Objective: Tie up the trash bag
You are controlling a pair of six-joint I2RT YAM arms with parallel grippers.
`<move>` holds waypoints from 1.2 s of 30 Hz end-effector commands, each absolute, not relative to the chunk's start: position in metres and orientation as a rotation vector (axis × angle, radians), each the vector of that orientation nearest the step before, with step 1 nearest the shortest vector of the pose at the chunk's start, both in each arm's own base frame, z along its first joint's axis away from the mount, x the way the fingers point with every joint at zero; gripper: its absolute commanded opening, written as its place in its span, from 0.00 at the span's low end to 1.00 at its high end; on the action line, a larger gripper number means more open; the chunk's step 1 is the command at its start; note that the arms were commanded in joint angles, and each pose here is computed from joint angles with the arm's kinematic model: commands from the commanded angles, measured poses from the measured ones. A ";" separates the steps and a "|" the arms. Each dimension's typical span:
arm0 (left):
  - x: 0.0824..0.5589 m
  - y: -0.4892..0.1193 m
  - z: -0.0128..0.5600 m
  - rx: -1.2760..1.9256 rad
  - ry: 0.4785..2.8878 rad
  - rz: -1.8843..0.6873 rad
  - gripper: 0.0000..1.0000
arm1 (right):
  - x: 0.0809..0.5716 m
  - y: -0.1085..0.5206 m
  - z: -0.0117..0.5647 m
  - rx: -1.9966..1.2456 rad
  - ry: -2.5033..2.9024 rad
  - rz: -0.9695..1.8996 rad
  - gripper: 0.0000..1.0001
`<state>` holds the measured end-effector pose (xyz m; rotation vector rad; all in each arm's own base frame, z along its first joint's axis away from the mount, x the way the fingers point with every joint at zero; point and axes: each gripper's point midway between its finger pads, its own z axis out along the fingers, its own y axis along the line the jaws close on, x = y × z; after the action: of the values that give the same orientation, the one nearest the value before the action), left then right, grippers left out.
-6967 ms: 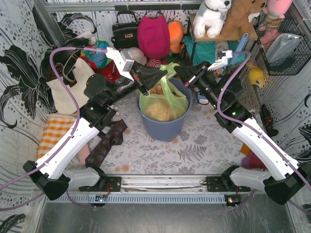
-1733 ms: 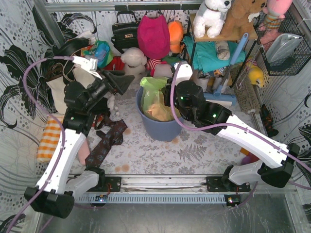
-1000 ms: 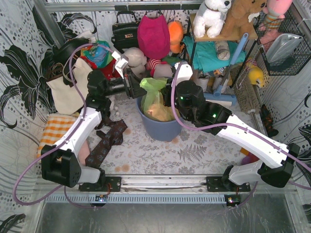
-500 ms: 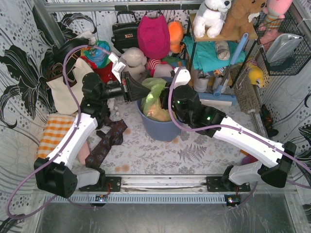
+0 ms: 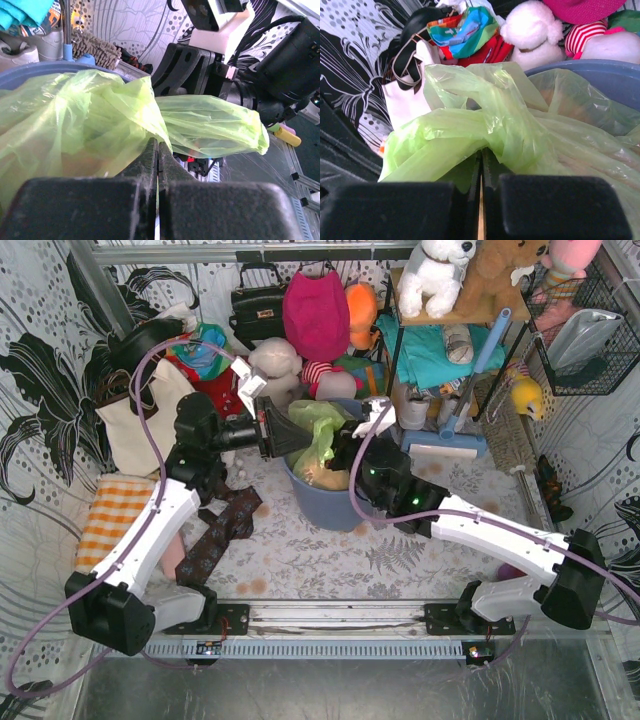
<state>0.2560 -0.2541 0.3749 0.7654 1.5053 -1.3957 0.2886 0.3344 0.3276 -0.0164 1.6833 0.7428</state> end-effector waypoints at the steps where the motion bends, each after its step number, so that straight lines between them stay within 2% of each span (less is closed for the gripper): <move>1: 0.244 -0.256 0.368 0.785 1.518 -1.369 0.00 | 0.289 0.329 0.373 0.087 1.469 0.859 0.00; 17: 0.220 -0.261 0.344 0.789 1.587 -1.403 0.00 | 0.281 0.315 0.386 0.110 1.180 0.943 0.00; 22: 0.234 -0.254 0.351 0.761 1.610 -1.255 0.00 | 0.278 0.313 0.386 0.107 1.129 0.953 0.00; 24: 0.241 -0.247 0.362 0.737 1.601 -1.167 0.08 | 0.279 0.314 0.384 0.099 1.135 0.951 0.00; 27: 0.248 -0.236 0.384 0.711 1.559 -1.042 0.34 | 0.278 0.315 0.386 0.090 1.137 0.953 0.00; 29: 0.253 -0.228 0.399 0.676 1.526 -0.969 0.44 | 0.278 0.316 0.386 0.087 1.142 0.953 0.00; 34: 0.275 -0.209 0.421 0.561 1.470 -0.809 0.59 | 0.276 0.315 0.386 0.084 1.150 0.956 0.00; 36: 0.288 -0.205 0.420 0.515 1.479 -0.768 0.61 | 0.276 0.315 0.386 0.085 1.151 0.958 0.00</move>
<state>0.2566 -0.2204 0.4105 0.6199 1.5001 -0.9303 0.2832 0.3180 0.3701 0.0855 1.1996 0.9266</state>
